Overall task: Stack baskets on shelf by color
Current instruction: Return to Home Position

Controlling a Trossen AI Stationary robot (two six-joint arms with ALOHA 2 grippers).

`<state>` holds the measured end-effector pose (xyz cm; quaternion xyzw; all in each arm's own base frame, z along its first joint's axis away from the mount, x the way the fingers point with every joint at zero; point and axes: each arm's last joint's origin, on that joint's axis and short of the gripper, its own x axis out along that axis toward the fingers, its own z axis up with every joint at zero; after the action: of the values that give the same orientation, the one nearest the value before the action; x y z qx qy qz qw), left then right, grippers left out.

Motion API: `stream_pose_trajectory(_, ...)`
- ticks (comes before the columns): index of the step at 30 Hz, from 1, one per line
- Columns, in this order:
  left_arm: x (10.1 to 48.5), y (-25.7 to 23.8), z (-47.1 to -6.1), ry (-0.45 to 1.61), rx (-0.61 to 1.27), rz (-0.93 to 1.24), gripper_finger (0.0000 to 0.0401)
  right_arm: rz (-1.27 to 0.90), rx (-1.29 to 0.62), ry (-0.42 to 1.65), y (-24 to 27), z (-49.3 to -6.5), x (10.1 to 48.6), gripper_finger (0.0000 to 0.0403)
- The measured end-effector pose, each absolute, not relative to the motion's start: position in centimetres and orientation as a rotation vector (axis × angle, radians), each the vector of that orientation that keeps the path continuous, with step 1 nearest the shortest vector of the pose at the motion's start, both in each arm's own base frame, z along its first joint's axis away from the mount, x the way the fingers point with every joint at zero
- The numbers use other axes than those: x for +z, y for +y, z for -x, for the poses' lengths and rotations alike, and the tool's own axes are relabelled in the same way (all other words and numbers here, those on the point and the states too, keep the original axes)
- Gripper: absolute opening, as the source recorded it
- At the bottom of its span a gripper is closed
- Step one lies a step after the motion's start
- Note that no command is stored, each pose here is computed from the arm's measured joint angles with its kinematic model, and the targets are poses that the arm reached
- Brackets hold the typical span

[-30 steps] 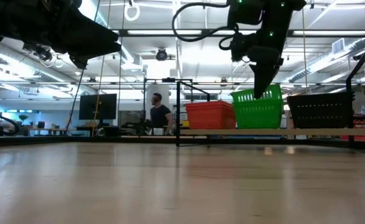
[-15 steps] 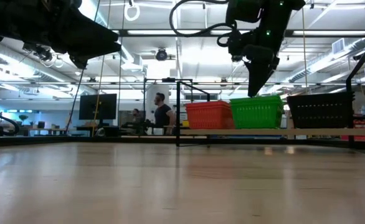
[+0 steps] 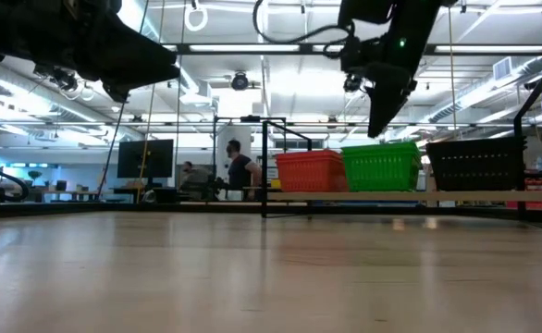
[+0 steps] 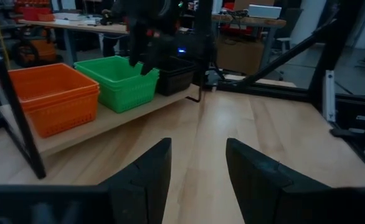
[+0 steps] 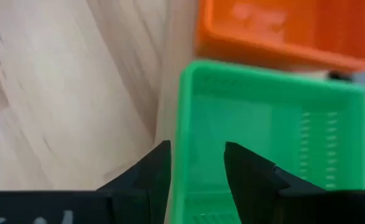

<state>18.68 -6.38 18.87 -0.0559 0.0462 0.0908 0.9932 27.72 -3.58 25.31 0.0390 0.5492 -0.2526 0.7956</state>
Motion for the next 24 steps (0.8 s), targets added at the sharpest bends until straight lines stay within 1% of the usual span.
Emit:
stream_pose_trajectory(3, 18.7, -6.3, -18.7, 0.105, 0.22, 0.101, 0.016, -0.049, -0.559, 1.133, -3.3, -27.3, 26.3, 0.0154)
stream_pose_trajectory(8, 18.6, -6.0, -18.7, 0.107, 0.269, 0.093, 0.016, -0.057, -0.541, 1.041, -2.5, -26.0, 28.3, 0.0154)
stream_pose_trajectory(11, 18.6, -5.8, -18.7, 0.108, 0.281, 0.093, 0.016, -0.068, -0.464, 0.961, -1.1, -25.7, 29.3, 0.0153)
stream_pose_trajectory(16, 18.9, -5.6, -18.9, 0.098, 0.231, 0.023, 0.016, -0.057, -0.233, 0.759, 1.7, -25.7, 29.4, 0.0153)
stream_pose_trajectory(20, 19.7, -5.8, -18.6, 0.054, 0.212, -0.013, 0.016, -0.04, -0.199, 0.69, 2.4, -23.7, 29.4, 0.0153)
stream_pose_trajectory(24, 20.4, -5.9, -17.5, 0.049, 0.2, -0.024, 0.0155, -0.094, -0.182, 0.596, 2.3, -20.8, 29.3, 0.0153)
